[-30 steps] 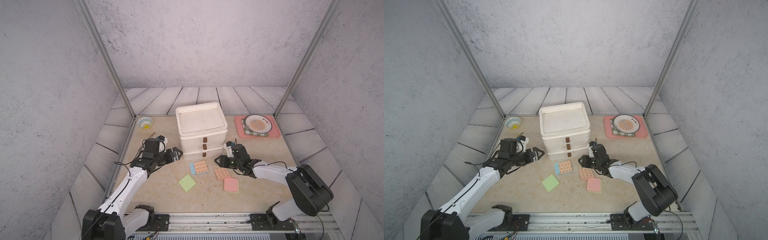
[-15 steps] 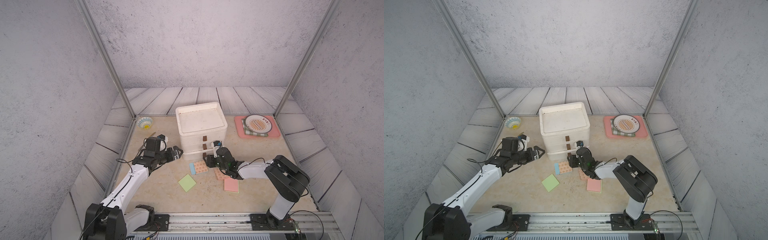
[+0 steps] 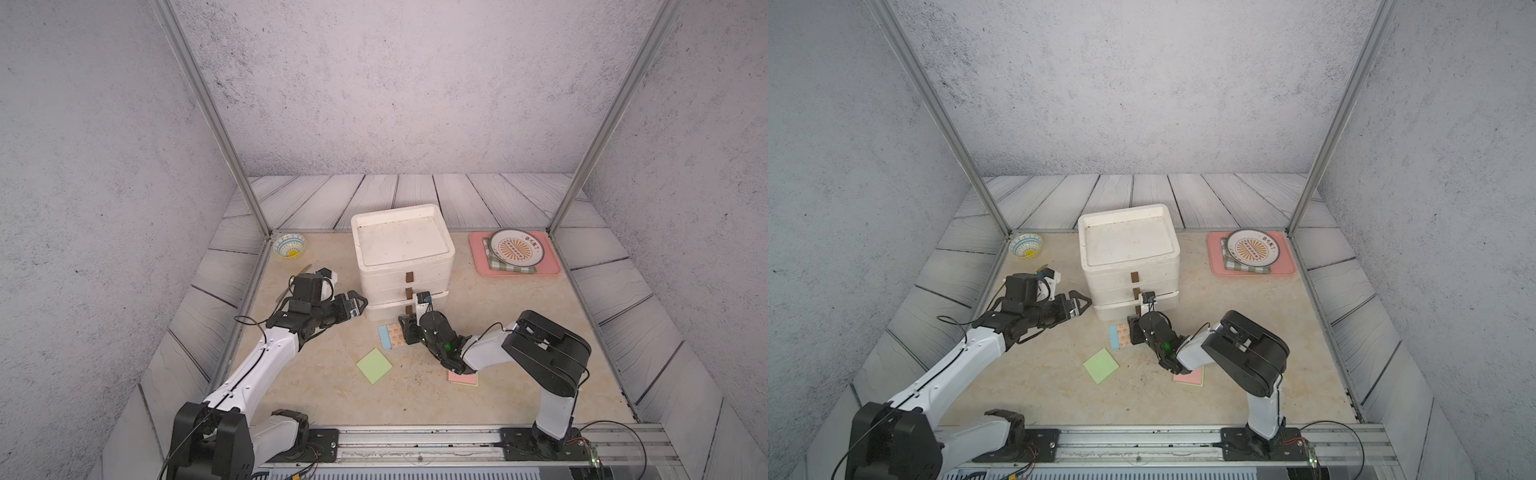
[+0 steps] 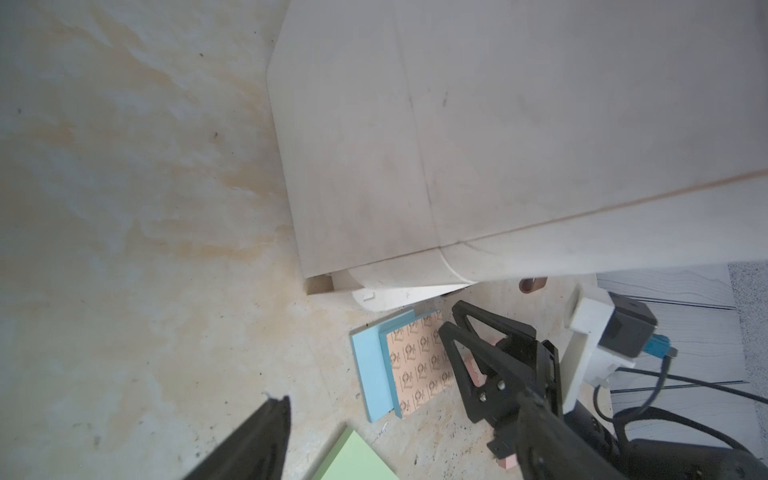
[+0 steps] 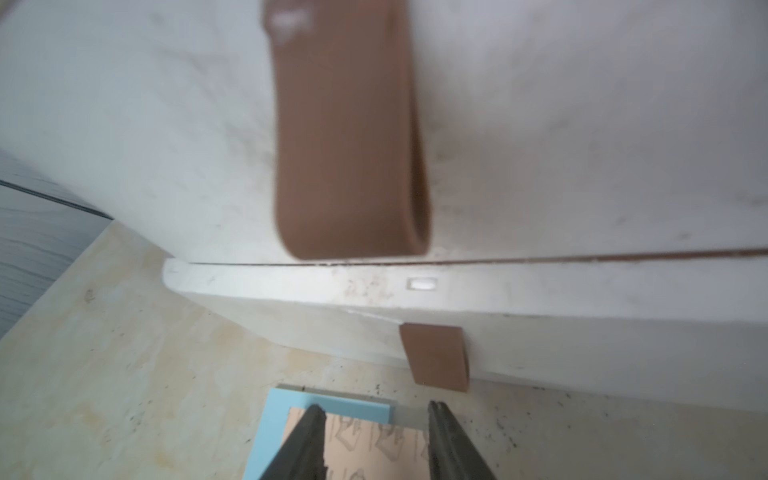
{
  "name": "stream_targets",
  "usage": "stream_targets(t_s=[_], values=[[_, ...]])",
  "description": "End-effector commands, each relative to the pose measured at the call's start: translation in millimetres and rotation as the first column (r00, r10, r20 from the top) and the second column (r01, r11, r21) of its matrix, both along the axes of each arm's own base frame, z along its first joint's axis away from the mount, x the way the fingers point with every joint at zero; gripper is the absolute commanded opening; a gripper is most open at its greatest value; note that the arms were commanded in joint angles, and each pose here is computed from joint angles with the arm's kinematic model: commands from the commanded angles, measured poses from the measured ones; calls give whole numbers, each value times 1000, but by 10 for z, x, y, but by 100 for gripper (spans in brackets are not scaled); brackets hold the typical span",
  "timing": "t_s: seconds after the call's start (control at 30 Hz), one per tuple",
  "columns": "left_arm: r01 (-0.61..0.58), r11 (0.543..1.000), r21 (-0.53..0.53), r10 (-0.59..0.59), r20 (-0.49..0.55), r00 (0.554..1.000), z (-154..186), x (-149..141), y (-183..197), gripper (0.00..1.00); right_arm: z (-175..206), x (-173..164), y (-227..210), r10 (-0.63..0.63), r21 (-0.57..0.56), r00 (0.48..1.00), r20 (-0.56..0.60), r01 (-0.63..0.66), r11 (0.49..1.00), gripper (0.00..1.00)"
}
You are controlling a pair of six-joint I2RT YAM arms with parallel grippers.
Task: Please put the sticky notes in the drawer by color
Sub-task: Open the drawer in the storage box.
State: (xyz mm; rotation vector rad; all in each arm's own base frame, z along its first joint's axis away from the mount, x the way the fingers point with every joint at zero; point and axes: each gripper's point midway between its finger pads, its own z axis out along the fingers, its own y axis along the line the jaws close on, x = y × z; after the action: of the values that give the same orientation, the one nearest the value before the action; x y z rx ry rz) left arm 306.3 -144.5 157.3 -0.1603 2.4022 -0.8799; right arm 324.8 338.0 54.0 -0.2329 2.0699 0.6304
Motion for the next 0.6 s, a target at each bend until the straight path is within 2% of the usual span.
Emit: stream_targets(t_s=[0.0, 0.13, 0.2, 0.33, 0.57], values=[[22, 1000, 1, -22, -7, 1000, -15, -71, -24, 89, 107, 189, -19, -75, 22, 993, 90, 73, 997, 42], [24, 1000, 6, -24, -11, 1000, -17, -75, -21, 89, 145, 303, -20, -128, 62, 983, 131, 121, 991, 42], [24, 1000, 7, -24, -13, 1000, -19, -69, -21, 89, 175, 319, 37, -116, 93, 982, 151, 103, 990, 40], [27, 1000, 11, -27, -25, 999, -51, -62, -25, 89, 144, 412, 98, -107, 86, 984, 140, 96, 992, 37], [37, 999, 8, -36, -41, 998, -94, -46, -45, 89, 159, 703, -5, -122, 141, 987, 102, 107, 984, 25]])
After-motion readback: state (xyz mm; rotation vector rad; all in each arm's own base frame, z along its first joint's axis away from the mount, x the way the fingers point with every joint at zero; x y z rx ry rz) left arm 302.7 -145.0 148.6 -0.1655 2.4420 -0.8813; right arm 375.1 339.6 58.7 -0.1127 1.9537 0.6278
